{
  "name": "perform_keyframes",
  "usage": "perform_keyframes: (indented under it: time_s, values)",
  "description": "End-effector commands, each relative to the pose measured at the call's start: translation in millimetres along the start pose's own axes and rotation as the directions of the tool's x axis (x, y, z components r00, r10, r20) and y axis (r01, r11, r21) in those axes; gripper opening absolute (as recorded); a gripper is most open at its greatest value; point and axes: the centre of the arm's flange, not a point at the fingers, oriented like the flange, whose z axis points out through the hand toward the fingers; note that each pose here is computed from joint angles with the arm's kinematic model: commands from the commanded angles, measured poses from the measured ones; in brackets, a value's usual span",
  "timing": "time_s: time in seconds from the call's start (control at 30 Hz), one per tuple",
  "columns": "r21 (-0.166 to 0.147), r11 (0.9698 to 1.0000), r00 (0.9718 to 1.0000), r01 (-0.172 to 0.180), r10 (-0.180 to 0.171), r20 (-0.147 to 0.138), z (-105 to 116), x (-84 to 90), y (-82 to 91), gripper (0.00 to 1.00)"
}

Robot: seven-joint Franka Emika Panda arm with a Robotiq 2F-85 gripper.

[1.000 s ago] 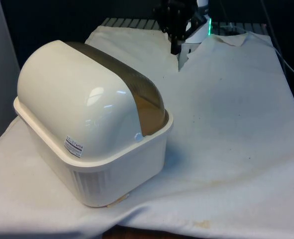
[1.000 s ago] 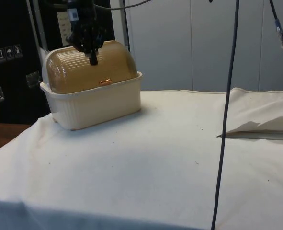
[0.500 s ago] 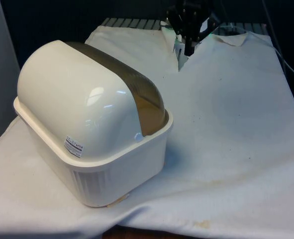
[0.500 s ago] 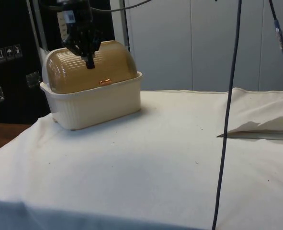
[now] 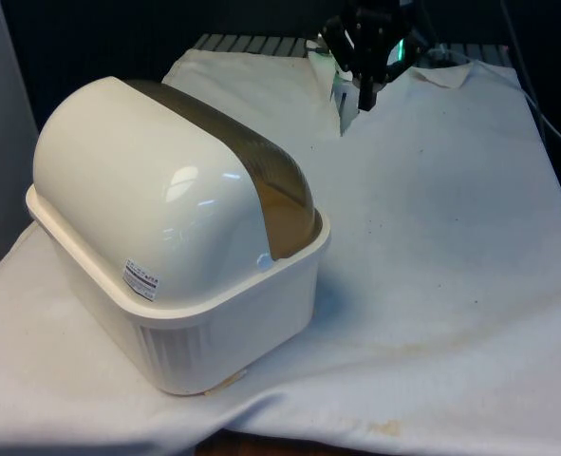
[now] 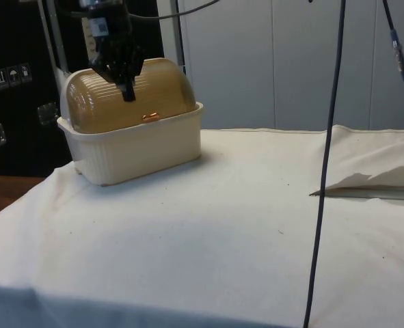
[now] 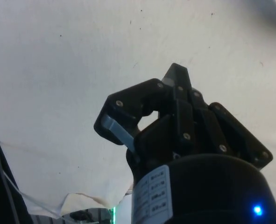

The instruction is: Open the lid, then close it.

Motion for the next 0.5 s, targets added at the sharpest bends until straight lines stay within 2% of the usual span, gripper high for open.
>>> perform_keyframes:
  time_s: [0.0,0.07,0.1,0.13,0.33,0.37,0.47]
  values:
    - [0.004,0.9999,0.9999,0.013,-0.013,-0.004,0.1,-2.1,-1.4,0.0]
    - [0.003,0.9996,0.9996,0.027,-0.027,-0.002,1.3,-2.7,-1.0,0.0]
    - [-0.001,0.9999,0.9999,0.014,-0.014,0.003,1.4,-0.5,0.2,0.0]
    - [0.002,0.9992,0.9992,0.04,-0.04,0.0,2.1,-3.3,-0.7,0.0]
    - [-0.001,0.9963,0.9963,0.085,-0.085,0.006,4.7,-5.2,1.1,0.0]
    - [-0.003,0.9971,0.997,0.076,-0.076,0.013,5.7,-3.1,1.0,0.0]
    - [-0.002,0.9944,0.9944,0.106,-0.106,0.01,5.9,-6.5,1.2,0.0]
